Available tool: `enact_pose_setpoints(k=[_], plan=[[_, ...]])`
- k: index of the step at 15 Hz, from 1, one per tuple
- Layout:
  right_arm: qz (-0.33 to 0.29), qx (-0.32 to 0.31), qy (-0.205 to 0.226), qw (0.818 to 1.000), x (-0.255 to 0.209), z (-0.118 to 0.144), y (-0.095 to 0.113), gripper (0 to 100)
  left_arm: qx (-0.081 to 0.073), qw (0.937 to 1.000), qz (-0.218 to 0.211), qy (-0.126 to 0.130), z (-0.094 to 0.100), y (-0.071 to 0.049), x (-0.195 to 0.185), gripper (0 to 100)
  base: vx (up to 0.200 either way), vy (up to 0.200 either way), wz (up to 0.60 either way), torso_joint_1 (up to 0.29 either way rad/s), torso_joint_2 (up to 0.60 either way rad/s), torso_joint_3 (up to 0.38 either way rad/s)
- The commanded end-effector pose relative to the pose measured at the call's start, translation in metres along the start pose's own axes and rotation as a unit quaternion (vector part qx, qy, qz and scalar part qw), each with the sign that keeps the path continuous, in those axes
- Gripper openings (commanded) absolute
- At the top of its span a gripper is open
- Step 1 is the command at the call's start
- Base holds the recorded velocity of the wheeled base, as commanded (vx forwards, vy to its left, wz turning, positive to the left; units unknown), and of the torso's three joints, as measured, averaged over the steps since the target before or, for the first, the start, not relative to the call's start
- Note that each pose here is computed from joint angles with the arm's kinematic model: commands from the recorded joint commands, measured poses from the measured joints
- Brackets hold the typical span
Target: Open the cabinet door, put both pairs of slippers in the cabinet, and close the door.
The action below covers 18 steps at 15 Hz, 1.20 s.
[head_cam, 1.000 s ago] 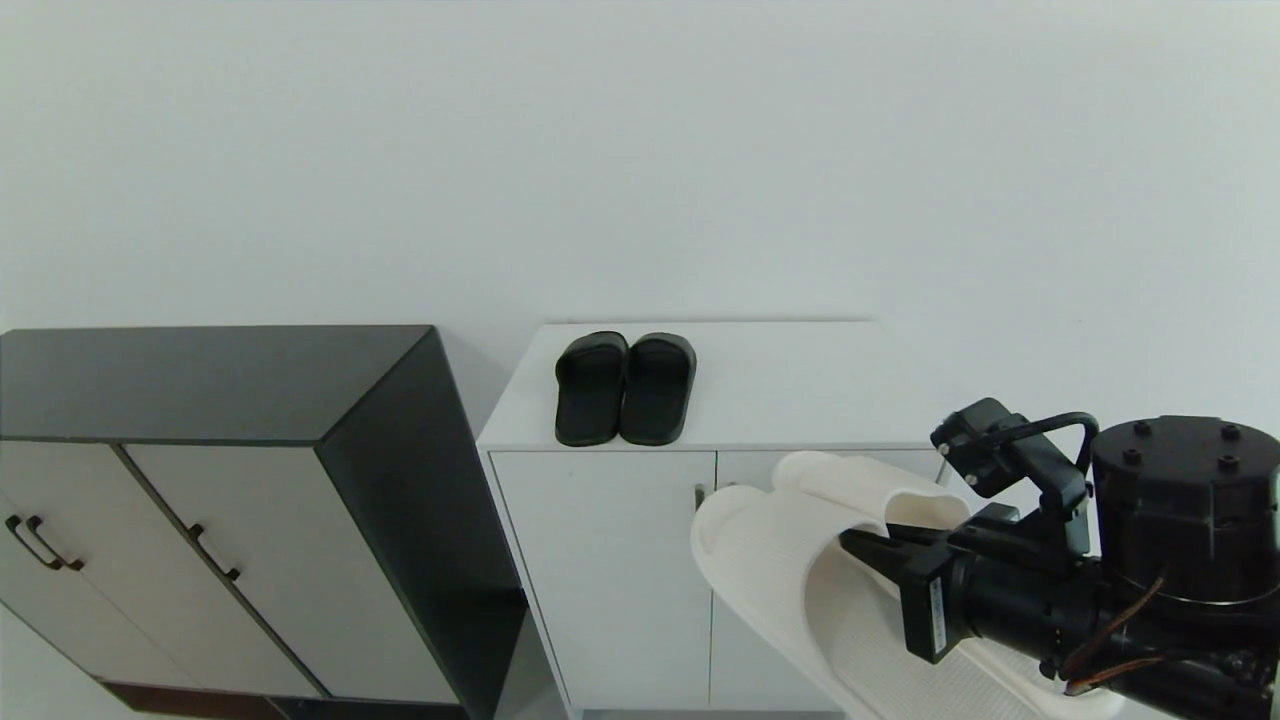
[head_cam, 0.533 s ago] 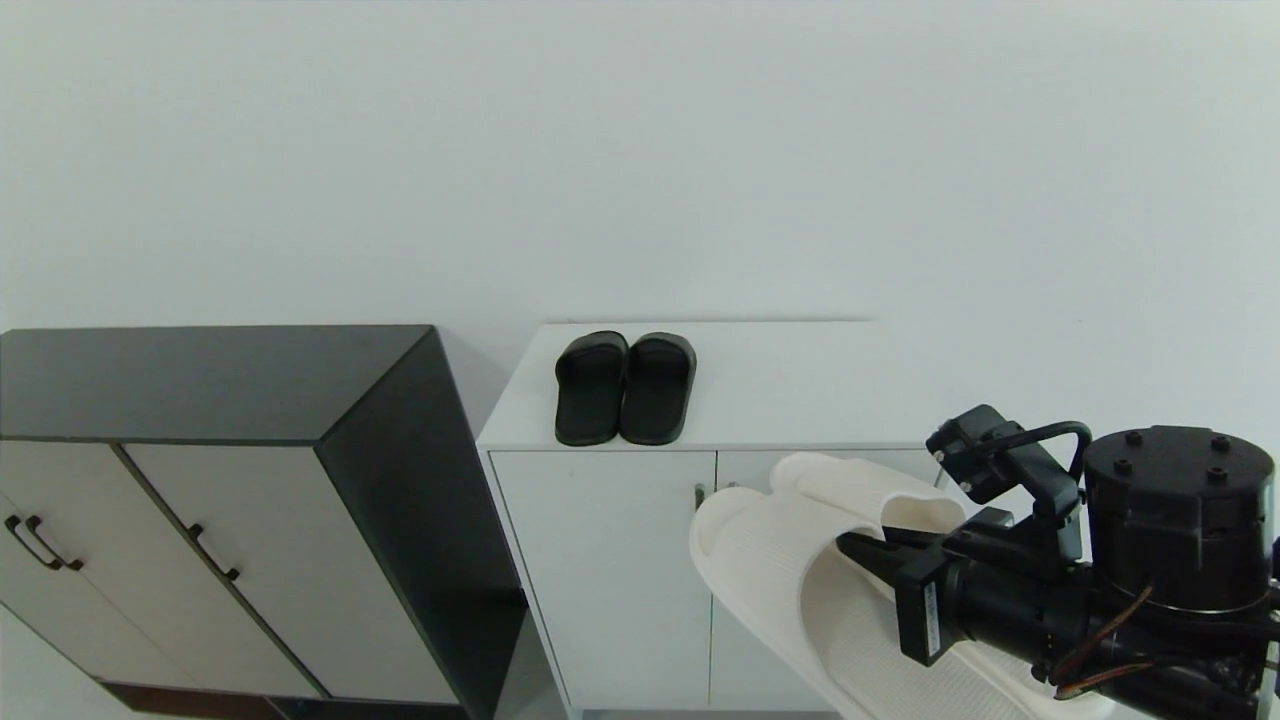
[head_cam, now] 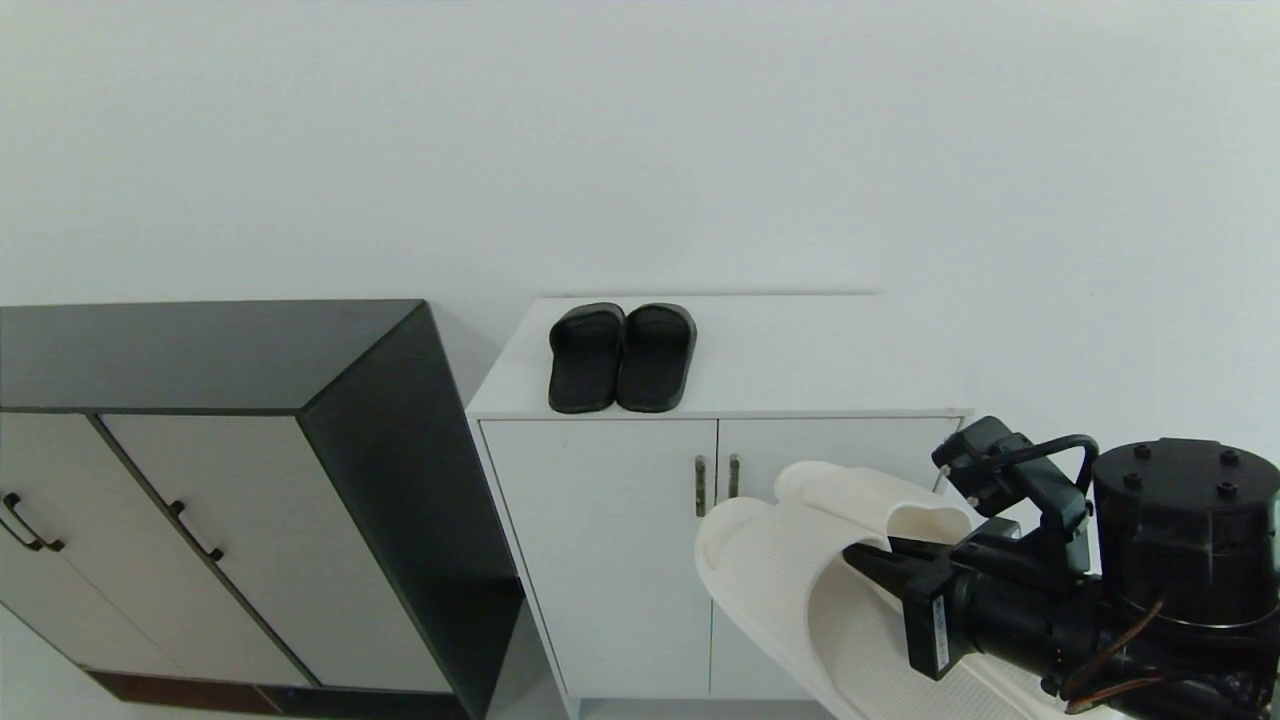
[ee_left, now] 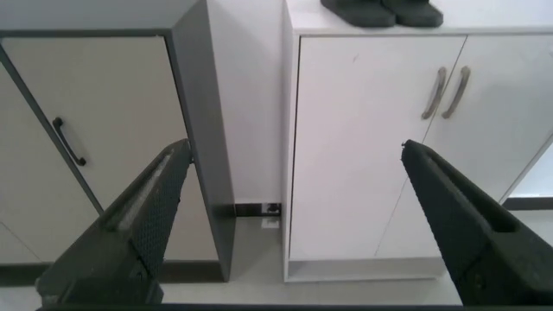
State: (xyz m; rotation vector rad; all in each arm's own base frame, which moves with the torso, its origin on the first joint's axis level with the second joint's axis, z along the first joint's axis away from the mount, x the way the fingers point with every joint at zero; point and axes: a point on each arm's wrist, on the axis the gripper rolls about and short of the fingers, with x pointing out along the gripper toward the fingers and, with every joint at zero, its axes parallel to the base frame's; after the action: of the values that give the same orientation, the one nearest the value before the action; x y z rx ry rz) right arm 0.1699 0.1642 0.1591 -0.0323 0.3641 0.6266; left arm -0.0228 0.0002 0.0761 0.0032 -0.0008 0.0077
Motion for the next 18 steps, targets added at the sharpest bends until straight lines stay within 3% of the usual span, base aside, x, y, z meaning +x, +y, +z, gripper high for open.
enact_pose_setpoints(k=[1,6,9,12,15,18], plan=[[-0.002,-0.003,0.014,1.000,0.006,-0.006,0.000,0,0.001,1.0000,0.000,0.000,0.000,0.000,0.000,100,0.000,0.000,0.00,-0.232,0.54,0.295],[-0.009,0.003,0.010,1.000,0.015,-0.009,-0.003,0,0.001,1.0000,-0.001,0.000,0.000,0.000,0.000,100,0.000,0.000,0.00,-0.227,0.55,0.311],[-0.013,0.002,0.023,1.000,0.017,-0.017,-0.005,0,0.017,0.9998,-0.010,0.000,0.000,0.000,0.000,100,0.000,0.000,0.00,-0.209,0.53,0.323],[-0.015,0.002,0.002,1.000,0.017,-0.015,-0.005,0,0.018,0.9998,-0.011,0.000,0.000,0.000,0.000,100,0.000,0.000,0.00,-0.196,0.51,0.315],[-0.015,0.000,0.019,1.000,0.018,-0.026,-0.006,0,0.017,0.9998,-0.008,0.000,0.000,0.000,0.000,100,0.000,0.000,0.00,-0.170,0.49,0.317],[-0.011,0.003,-0.003,1.000,0.023,-0.019,-0.005,0,0.018,0.9998,-0.009,0.003,0.000,0.000,0.000,100,0.000,0.000,0.00,-0.154,0.48,0.321]])
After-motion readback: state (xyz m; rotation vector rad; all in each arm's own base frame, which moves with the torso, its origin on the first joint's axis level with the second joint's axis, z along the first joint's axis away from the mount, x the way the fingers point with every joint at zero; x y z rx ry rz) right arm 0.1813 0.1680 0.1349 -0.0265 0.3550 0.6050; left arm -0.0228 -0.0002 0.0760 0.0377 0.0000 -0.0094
